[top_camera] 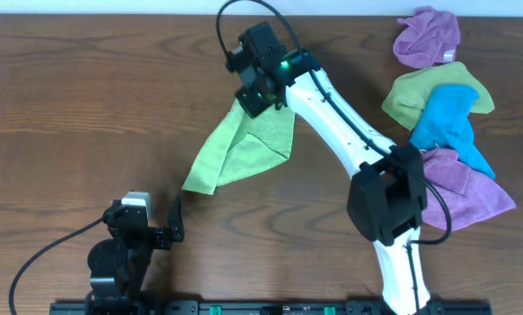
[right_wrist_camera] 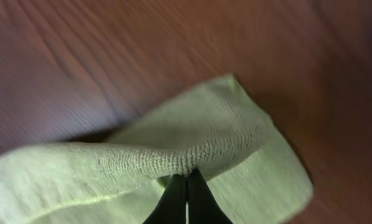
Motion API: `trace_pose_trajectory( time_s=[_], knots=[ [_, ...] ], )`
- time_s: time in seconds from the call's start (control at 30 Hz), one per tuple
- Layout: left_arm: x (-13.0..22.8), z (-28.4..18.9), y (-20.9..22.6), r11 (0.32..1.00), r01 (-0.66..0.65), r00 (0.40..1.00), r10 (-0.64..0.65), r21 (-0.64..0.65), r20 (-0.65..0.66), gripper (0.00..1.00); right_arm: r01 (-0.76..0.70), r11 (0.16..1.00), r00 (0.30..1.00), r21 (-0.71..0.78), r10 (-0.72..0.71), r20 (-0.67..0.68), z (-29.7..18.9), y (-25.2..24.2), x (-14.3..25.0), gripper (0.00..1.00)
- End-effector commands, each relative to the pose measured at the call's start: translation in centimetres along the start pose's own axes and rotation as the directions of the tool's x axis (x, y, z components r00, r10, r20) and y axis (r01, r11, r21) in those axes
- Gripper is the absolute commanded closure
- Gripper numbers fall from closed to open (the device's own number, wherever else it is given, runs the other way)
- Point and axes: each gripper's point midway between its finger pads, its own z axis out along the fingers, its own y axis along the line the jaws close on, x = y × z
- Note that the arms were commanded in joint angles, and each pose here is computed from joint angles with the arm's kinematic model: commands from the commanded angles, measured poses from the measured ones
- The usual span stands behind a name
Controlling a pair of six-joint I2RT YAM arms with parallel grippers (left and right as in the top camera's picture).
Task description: Fold the cloth
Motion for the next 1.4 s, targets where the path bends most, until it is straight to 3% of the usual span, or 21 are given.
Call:
trace_pose_trajectory(
  time_s=[0.0,0.2,0.23,0.27,0.3,0.33,0.4,0.5,0.6,0.73,0.93,1.23,1.33,1.37],
  knots=[
    [0.9,0.3,0.0,1.0,-0.015,1.0,0.015,0.005,-0.019,0.04,0.04,0.99,0.995,-0.132,-0.028,0.091,0.3,4.0,-2.4,0.99],
    [0.9,0.3,0.0,1.0,-0.015,1.0,0.015,0.005,-0.019,0.05,0.157,0.925,0.973,-0.347,-0.085,0.214,1.2,11.1,-4.6,0.99],
    [0.9,0.3,0.0,1.0,-0.015,1.0,0.015,0.005,-0.019,0.05,0.167,0.907,0.973,-0.386,-0.089,0.211,1.4,12.2,-4.4,0.89],
    [0.9,0.3,0.0,1.0,-0.015,1.0,0.015,0.005,-0.02,0.05,0.167,0.908,0.974,-0.383,-0.091,0.208,1.6,12.2,-4.3,0.71],
    [0.9,0.3,0.0,1.0,-0.015,1.0,0.015,0.005,-0.019,0.05,0.161,0.918,0.975,-0.362,-0.091,0.201,1.8,11.9,-4.2,0.37],
    [0.9,0.3,0.0,1.0,-0.015,1.0,0.015,0.005,-0.019,0.05,0.151,0.931,0.977,-0.331,-0.09,0.192,2.0,11.2,-4.1,0.17],
    [0.9,0.3,0.0,1.0,-0.015,1.0,0.015,0.005,-0.02,0.05,0.124,0.95,0.983,-0.285,-0.079,0.164,2.3,9.6,-3.7,0.1],
    [0.9,0.3,0.0,1.0,-0.015,1.0,0.015,0.005,-0.019,0.05,0.06,0.963,0.997,-0.262,-0.046,0.059,2.6,7.5,-1.3,0.09],
    [0.9,0.3,0.0,1.0,-0.015,1.0,0.015,0.005,-0.019,0.05,0.01,0.983,0.998,-0.182,-0.022,-0.063,3.3,4.9,1.6,0.15],
    [0.9,0.3,0.0,1.0,-0.015,1.0,0.015,0.005,-0.019,0.05,0.084,0.98,0.982,-0.183,-0.113,-0.154,4.2,3.9,4.6,0.22],
    [0.9,0.3,0.0,1.0,-0.015,1.0,0.015,0.005,-0.019,0.04,0.167,0.963,0.958,-0.214,-0.21,-0.197,5.7,3.9,6.5,0.29],
    [0.9,0.3,0.0,1.0,-0.015,1.0,0.015,0.005,-0.02,0.05,0.189,0.966,0.933,-0.174,-0.232,-0.274,8.5,2.6,8.8,0.4],
    [0.9,0.3,0.0,1.0,-0.015,1.0,0.015,0.005,-0.02,0.05,0.186,0.967,0.932,-0.175,-0.23,-0.281,9.0,2.6,9.2,0.51],
    [0.9,0.3,0.0,1.0,-0.015,1.0,0.015,0.005,-0.019,0.05,0.186,0.967,0.931,-0.176,-0.23,-0.282,9.1,2.6,9.2,0.6]
  ],
)
